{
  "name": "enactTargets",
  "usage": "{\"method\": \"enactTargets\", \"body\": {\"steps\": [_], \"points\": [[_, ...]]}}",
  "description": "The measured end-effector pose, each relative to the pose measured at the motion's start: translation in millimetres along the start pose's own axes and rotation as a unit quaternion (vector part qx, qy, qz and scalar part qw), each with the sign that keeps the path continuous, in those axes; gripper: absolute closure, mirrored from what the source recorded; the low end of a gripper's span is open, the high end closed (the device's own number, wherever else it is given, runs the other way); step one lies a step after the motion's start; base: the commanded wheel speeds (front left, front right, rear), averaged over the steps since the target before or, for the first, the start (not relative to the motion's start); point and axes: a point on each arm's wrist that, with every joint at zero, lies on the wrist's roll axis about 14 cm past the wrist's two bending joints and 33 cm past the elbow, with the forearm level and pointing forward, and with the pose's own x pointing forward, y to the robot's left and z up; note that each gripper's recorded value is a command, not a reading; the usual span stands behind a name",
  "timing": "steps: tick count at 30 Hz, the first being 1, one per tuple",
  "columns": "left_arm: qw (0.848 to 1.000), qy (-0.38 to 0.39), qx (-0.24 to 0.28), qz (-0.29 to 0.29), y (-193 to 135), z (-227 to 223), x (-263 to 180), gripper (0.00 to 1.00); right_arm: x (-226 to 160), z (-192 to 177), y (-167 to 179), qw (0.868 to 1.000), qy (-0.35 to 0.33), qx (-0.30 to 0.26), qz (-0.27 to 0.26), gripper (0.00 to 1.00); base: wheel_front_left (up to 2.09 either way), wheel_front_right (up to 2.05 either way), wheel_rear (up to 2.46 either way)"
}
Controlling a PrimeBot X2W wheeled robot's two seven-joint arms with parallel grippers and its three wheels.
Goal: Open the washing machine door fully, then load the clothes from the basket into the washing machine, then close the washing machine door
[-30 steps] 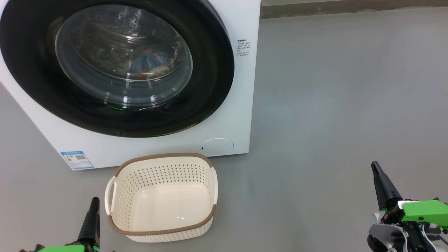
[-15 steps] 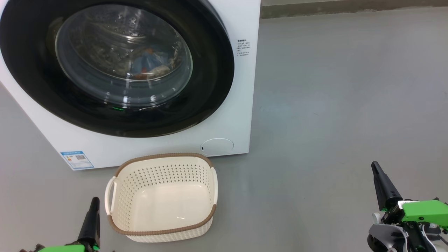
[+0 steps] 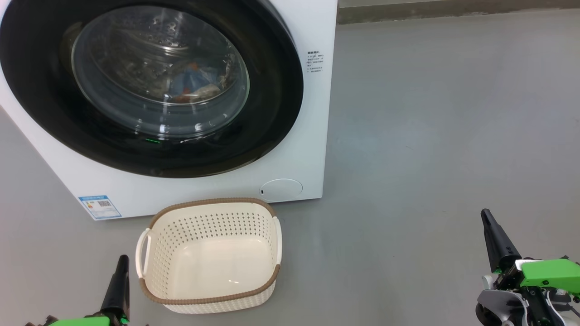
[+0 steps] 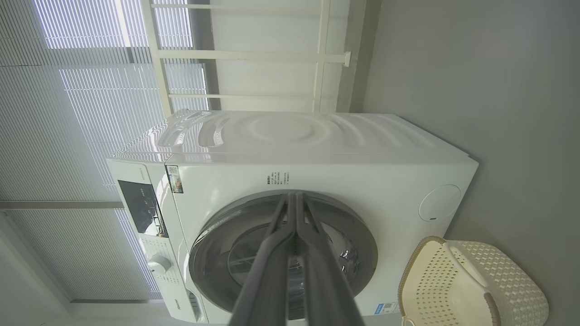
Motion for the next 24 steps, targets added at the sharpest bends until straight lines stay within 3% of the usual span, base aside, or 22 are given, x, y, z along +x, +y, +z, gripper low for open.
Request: {"method": "enactTargets", "body": {"steps": [24], "points": [[1.0,0.0,0.0,0.0,0.0,0.0,0.0,1.0,0.0,0.2,0.0,1.0,0.0,0.0,0.0,1.0,0.0,0.0,0.0]]}}
